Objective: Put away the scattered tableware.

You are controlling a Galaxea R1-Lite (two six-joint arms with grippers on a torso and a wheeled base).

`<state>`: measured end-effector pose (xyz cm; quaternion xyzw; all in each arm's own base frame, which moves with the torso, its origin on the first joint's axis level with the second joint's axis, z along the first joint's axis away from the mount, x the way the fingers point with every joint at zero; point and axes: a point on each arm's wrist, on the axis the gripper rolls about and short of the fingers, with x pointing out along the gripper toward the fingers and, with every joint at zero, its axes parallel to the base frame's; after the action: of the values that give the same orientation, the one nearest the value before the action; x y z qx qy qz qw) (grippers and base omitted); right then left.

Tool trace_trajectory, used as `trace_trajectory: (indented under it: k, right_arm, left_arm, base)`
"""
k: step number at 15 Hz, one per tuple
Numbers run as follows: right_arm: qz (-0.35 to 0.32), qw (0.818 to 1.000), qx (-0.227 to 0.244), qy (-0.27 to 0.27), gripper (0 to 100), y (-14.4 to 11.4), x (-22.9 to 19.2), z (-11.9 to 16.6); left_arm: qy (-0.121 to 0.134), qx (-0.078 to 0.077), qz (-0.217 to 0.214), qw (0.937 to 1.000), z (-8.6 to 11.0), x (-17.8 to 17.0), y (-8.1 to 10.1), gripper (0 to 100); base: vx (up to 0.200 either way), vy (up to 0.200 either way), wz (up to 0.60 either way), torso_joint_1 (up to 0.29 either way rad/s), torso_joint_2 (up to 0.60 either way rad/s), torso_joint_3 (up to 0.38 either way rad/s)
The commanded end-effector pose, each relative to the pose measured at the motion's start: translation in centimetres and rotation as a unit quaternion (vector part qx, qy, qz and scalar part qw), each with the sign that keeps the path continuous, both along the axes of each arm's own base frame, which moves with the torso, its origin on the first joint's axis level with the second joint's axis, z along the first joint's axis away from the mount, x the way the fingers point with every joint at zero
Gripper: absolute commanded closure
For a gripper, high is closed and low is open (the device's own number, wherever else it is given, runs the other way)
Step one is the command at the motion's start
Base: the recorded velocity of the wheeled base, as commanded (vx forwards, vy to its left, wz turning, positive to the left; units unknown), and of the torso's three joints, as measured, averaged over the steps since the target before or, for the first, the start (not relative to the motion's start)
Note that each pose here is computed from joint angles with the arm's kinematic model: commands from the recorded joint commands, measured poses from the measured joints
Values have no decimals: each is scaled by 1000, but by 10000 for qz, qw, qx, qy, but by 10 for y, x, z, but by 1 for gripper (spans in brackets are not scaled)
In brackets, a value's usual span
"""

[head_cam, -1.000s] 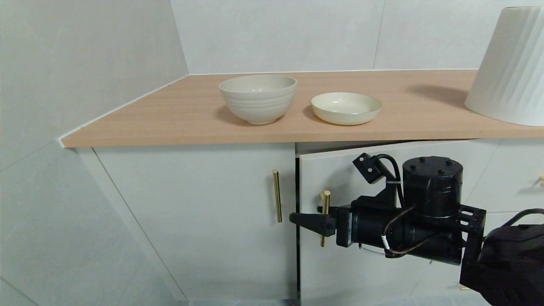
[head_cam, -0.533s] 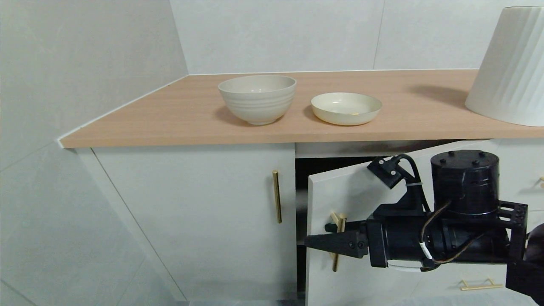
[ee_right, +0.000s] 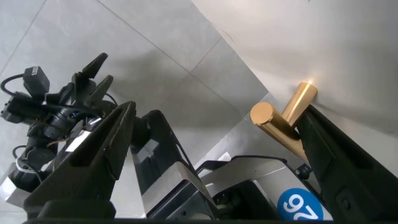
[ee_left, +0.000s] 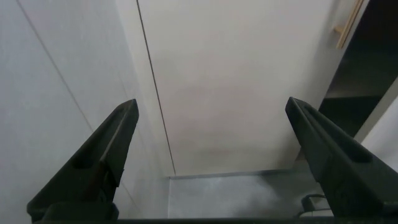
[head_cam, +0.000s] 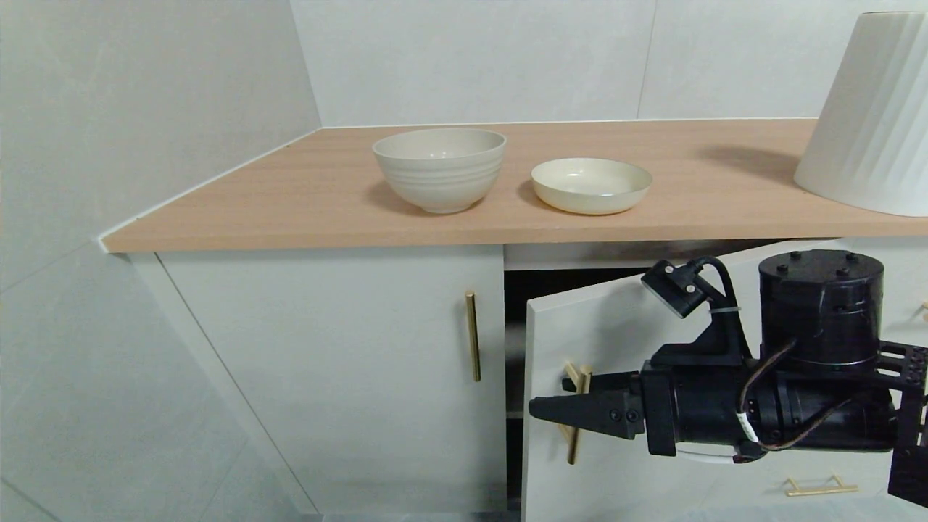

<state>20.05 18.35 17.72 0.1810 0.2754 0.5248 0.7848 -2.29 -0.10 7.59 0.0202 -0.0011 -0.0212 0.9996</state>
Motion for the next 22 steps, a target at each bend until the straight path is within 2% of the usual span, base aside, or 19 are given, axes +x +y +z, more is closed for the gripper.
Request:
trace_trajectory:
  k: [1,2,3,4,5,7,8,9,10,12,13,14,16,18,19,20,21,22]
  right_arm:
    - [3,10000,-12,7,0,0,-1,-1]
    - [3,10000,-2,-5,0,-1,-1,0]
    - [3,10000,-7,1,0,0,-1,0]
    - [18,10000,-30,32,0,0,-2,-2]
    - [55,10000,-27,45,0,0,-2,-3]
    - [202,9998,-7,91,0,-1,-3,-4]
    - [209,9997,-10,99,0,-1,-4,-5]
    - [209,9997,-30,122,0,-2,-4,-6]
    - [216,9997,-38,136,0,-2,-5,-7]
    - [216,9997,-18,112,0,-3,-6,-6]
    - [216,9997,-13,106,0,-3,-6,-6]
    - [216,9997,-13,106,0,-3,-6,-6]
    - [224,9997,-18,112,0,-3,-6,-6]
    - [233,9997,-6,87,0,-3,-7,-5]
    - [234,9997,8,69,0,-3,-7,-4]
    - [232,9997,25,58,0,-4,-8,-3]
    - [232,9997,35,46,0,-4,-8,-2]
    - [240,9997,44,35,0,-4,-9,-1]
  left_arm:
    - [1,135,-3,9999,0,0,0,0]
    - [61,304,-36,9995,1,1,0,0]
    - [47,318,-235,9992,17,1,-1,0]
    - [67,307,-580,9978,35,0,-1,0]
    - [196,289,-913,9952,51,0,-2,0]
    - [746,187,-1646,9834,85,18,-6,0]
    - [817,167,-1760,9808,92,23,-7,0]
    - [1223,69,-2017,9718,112,49,-9,0]
    - [1398,30,-2136,9669,120,62,-10,0]
    - [2100,-107,-2582,9429,139,118,-21,0]
    - [2274,-153,-2745,9342,141,135,-28,0]
    - [2385,-207,-2849,9282,138,147,-34,0]
    - [2628,-549,-3005,9152,128,165,-47,0]
    - [2777,-1027,-3171,9010,123,176,-61,0]
    - [2753,-1263,-3256,8957,124,181,-69,0]
    - [2678,-1592,-3385,8879,124,186,-78,0]
    - [2619,-1790,-3470,8826,123,189,-84,0]
    - [2586,-1894,-3560,8778,120,191,-89,0]
  base:
    - [0,0,0,0,0,0]
    - [0,0,0,0,0,0]
    - [0,0,0,0,0,0]
    - [0,0,0,0,0,0]
    - [0,0,0,0,0,0]
    - [0,0,0,0,0,0]
    - [0,0,0,0,0,0]
    - [0,0,0,0,0,0]
    - [0,0,0,0,0,0]
    - [0,0,0,0,0,0]
    - [0,0,0,0,0,0]
    - [0,0,0,0,0,0]
    - [0,0,0,0,0,0]
    - [0,0,0,0,0,0]
    - [0,0,0,0,0,0]
    - [0,0,0,0,0,0]
    - [0,0,0,0,0,0]
    - [0,0,0,0,0,0]
